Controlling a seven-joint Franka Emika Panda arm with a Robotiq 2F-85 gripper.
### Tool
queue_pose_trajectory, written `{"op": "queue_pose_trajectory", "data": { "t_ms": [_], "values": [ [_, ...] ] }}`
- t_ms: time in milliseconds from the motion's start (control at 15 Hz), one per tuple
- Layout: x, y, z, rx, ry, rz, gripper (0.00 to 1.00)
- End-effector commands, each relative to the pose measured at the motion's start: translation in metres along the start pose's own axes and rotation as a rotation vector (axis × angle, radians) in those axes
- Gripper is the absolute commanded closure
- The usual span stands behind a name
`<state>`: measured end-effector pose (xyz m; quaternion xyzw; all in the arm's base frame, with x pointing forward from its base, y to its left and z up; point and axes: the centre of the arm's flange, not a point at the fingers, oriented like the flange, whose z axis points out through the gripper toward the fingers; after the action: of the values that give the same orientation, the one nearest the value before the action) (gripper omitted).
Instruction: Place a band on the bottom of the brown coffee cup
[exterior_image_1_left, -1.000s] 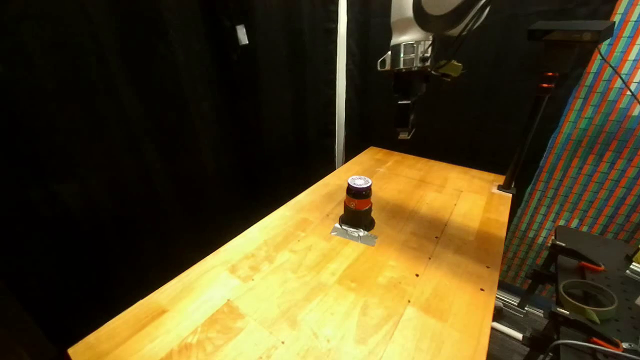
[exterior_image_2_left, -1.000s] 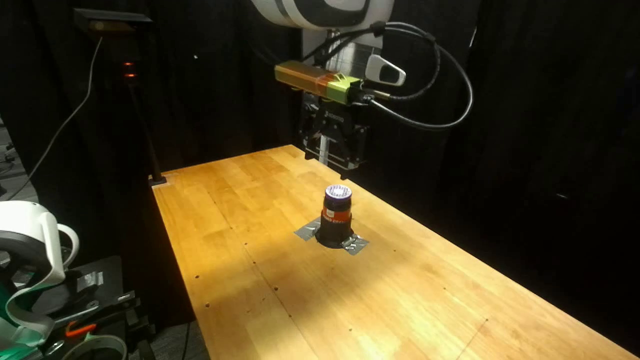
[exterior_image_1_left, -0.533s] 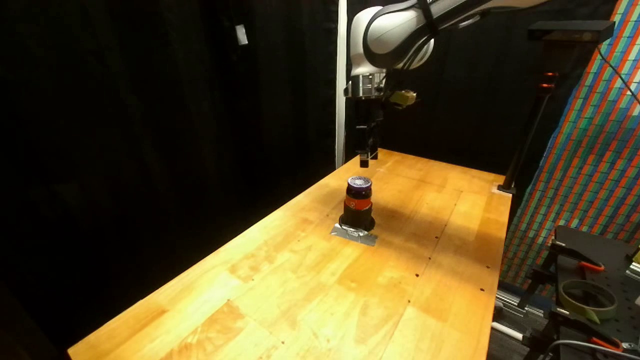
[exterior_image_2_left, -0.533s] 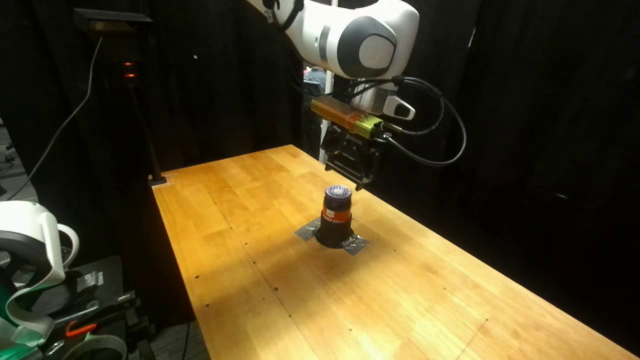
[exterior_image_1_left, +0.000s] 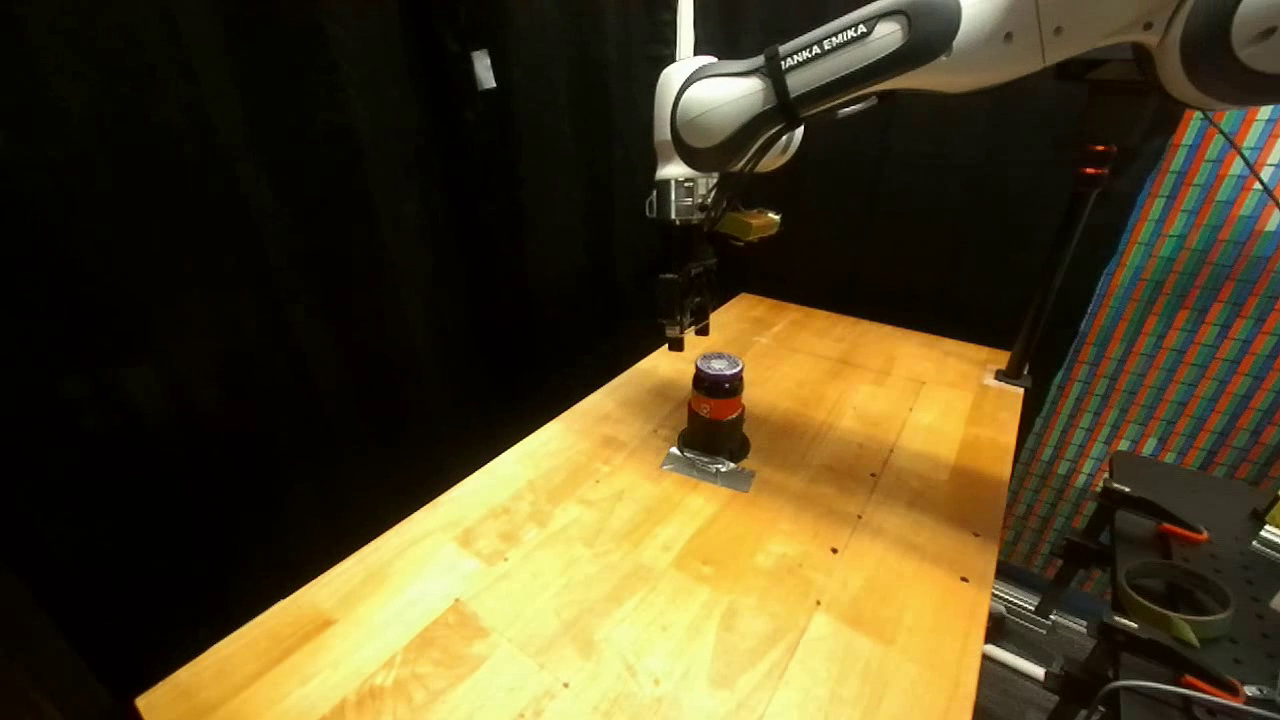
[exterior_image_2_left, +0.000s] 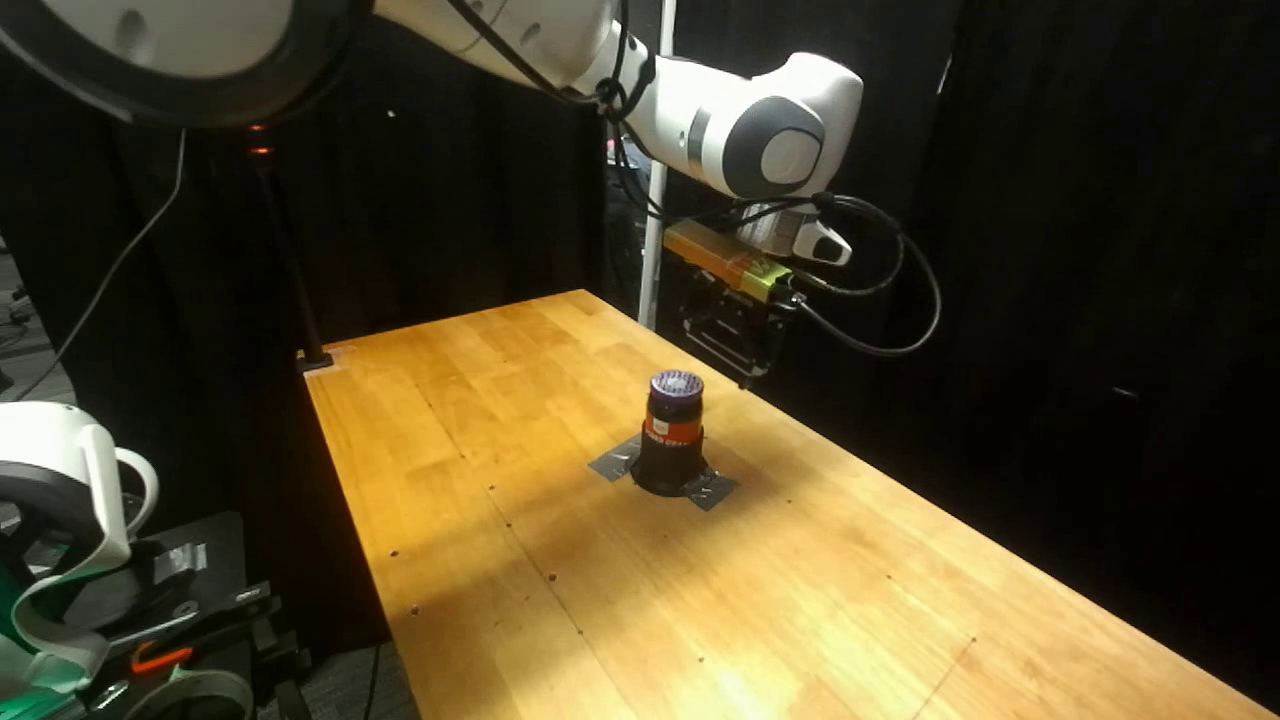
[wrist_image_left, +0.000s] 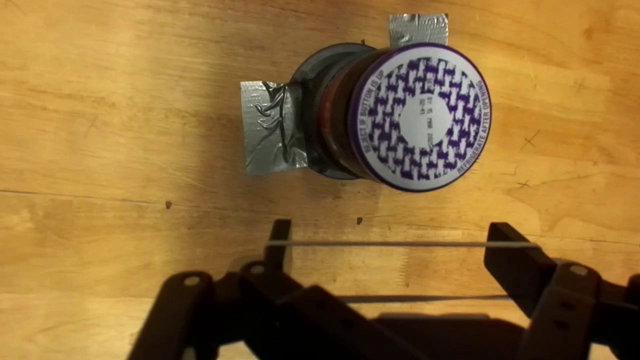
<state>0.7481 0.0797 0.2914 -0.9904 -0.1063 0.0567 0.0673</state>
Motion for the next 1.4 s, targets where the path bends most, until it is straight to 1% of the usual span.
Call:
{"op": "queue_pose_trajectory", "data": {
  "t_ms": [0,200,733,1000,1333],
  "values": [
    [0.046,-0.001,-0.004,-0.008,-0.054,0.003,0.0],
    [0.046,-0.004,0.005,-0.012,-0.114,-0.006,0.0],
    [0.044,-0.01,0.03,-0.027,-0.195,-0.025,0.0],
    [0.033,-0.012,0.041,-0.051,-0.284,-0.03,0.0],
    [0.014,-0.017,0.045,-0.086,-0.342,-0.045,0.0]
  ]
}}
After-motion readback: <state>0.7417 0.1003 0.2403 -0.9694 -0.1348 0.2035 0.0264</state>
